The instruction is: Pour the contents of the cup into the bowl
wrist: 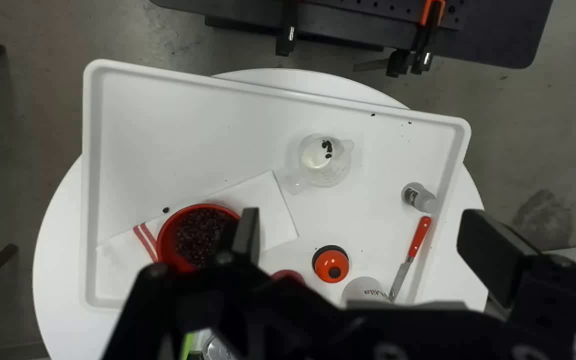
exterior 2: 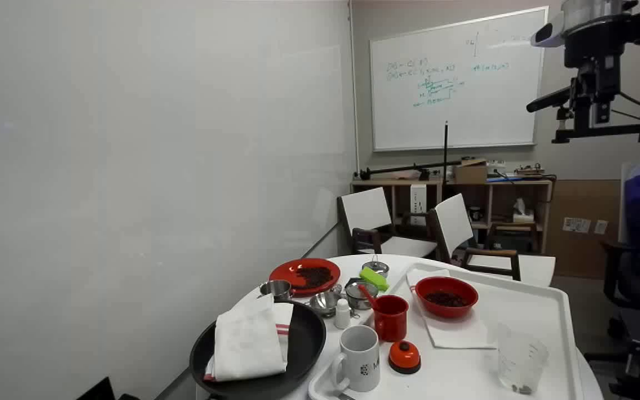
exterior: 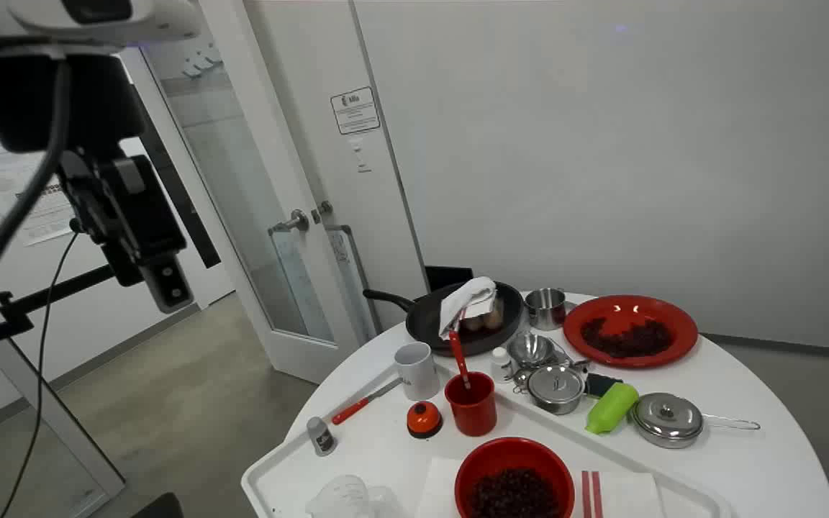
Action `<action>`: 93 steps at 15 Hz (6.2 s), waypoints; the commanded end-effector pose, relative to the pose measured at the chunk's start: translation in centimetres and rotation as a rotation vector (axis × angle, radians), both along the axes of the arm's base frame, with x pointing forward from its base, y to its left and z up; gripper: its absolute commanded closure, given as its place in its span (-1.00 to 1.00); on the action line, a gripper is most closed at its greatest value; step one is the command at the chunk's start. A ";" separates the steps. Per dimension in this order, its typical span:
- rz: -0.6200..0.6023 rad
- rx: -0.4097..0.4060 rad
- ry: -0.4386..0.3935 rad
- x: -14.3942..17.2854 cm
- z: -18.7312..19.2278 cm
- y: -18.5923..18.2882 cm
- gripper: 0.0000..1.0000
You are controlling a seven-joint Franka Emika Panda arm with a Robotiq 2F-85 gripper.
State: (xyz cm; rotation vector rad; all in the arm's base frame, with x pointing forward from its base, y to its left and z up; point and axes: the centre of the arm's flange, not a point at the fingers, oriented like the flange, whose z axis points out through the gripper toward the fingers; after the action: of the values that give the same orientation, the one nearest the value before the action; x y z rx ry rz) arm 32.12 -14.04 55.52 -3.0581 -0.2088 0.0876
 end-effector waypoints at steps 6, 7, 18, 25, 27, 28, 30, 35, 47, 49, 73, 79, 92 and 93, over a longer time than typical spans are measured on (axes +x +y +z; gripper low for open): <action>0.000 0.000 -0.001 0.0 0.0 0.0 -1.00; 0.000 0.000 -0.001 0.0 0.0 0.0 -1.00; -0.210 -0.052 0.134 9.8 -5.8 2.4 -1.00; -0.399 -0.024 0.188 17.5 -14.4 3.0 -1.00; -0.438 -0.009 0.206 18.3 -16.7 2.4 -1.00; -0.461 -0.009 0.216 18.6 -18.0 1.9 -1.00; -0.498 -0.020 0.247 18.5 -20.5 1.4 -1.00; -0.554 -0.031 0.365 17.7 -26.6 1.3 -1.00; -0.593 -0.012 0.535 15.3 -34.5 2.3 -1.00; -0.591 -0.036 0.540 15.1 -35.4 2.9 -1.00; -0.849 -0.141 0.420 15.0 -40.1 2.1 -1.00; -0.906 -0.168 0.389 15.3 -40.7 2.4 -1.00; -0.887 -0.153 0.405 15.1 -41.5 2.2 0.04; -0.885 -0.154 0.406 15.1 -41.5 2.2 0.18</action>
State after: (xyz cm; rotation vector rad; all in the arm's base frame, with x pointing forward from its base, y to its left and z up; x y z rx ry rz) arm 47.27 -11.95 14.09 -2.8640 1.2057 0.6661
